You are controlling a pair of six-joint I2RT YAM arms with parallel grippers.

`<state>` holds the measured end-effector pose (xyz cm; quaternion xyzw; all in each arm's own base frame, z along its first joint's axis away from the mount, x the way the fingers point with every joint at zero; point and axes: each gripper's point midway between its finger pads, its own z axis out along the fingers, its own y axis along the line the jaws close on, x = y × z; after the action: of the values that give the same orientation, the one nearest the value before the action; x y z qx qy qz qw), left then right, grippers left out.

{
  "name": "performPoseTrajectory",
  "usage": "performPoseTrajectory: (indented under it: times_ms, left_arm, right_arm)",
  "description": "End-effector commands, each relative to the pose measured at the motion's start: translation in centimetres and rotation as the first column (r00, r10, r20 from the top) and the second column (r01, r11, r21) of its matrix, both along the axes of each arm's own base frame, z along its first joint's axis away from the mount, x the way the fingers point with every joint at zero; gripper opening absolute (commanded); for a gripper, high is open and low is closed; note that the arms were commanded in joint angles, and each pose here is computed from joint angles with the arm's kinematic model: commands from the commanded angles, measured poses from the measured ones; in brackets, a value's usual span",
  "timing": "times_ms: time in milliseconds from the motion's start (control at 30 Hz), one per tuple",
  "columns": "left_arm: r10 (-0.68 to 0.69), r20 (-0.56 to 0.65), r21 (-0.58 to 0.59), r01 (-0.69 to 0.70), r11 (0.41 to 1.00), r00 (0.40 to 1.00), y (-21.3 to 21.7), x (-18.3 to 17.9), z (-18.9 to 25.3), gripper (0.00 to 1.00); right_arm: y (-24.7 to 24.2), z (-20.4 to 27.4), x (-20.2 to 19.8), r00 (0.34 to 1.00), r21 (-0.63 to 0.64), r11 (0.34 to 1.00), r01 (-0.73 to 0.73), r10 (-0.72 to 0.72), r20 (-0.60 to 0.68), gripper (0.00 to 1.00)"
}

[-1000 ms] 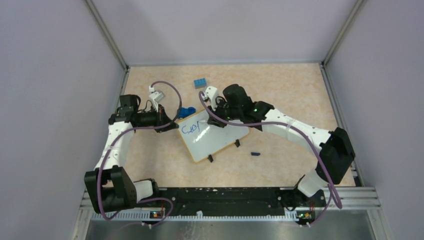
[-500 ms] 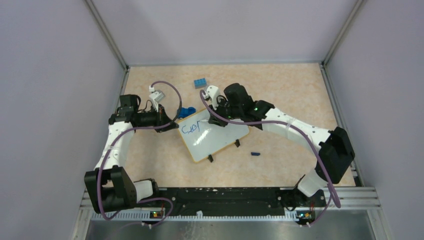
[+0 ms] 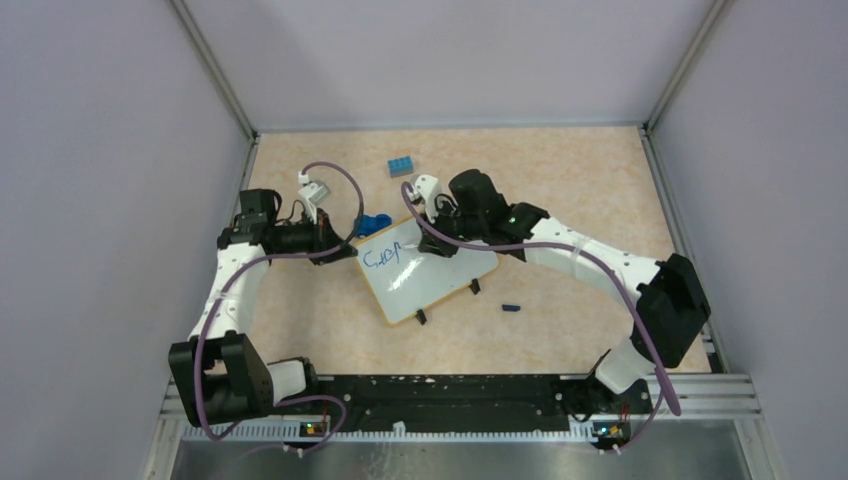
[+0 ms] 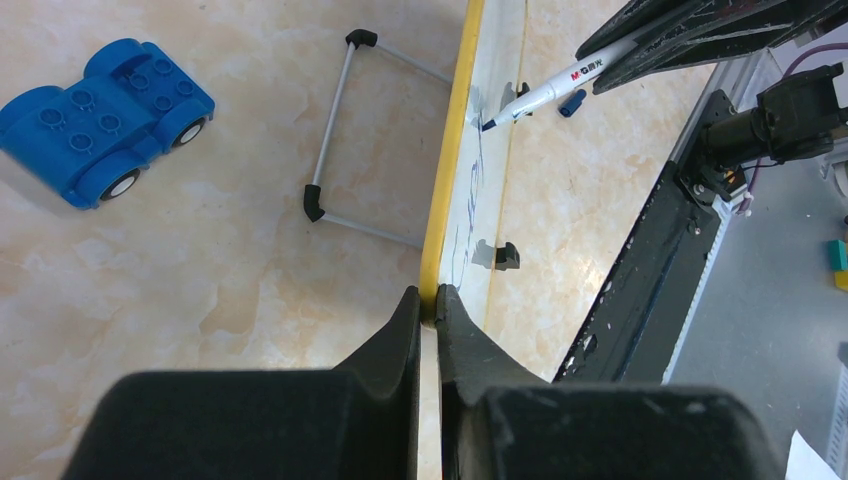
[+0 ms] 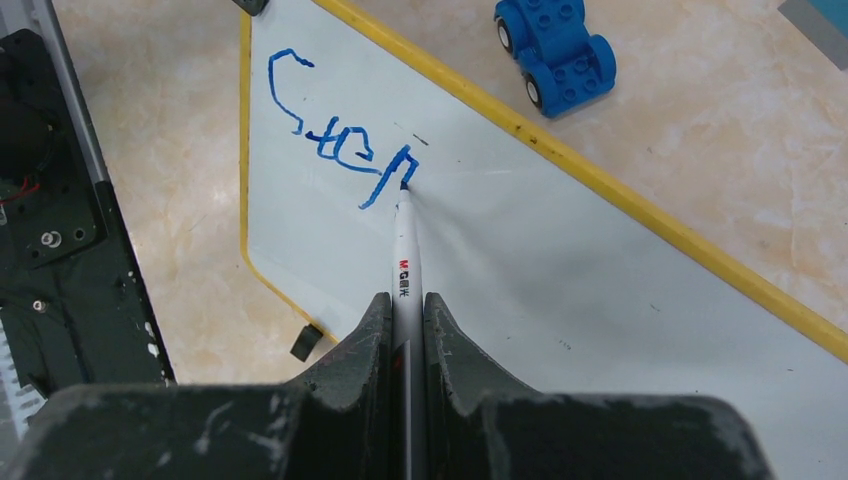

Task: Write a sentence on the whiteboard

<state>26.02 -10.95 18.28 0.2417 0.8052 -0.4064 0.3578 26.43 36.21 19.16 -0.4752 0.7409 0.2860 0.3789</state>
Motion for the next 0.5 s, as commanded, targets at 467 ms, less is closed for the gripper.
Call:
performPoseTrajectory:
  times_ms: [467]
  left_arm:
    - [-0.022,0.017,0.005,0.022,1.000,1.000,-0.4,-0.5,-0.1,0.00]
  right_arm:
    - [1.3,2.3,-0.7,0.999,0.052,0.998,-0.032,0.030,0.038,0.00]
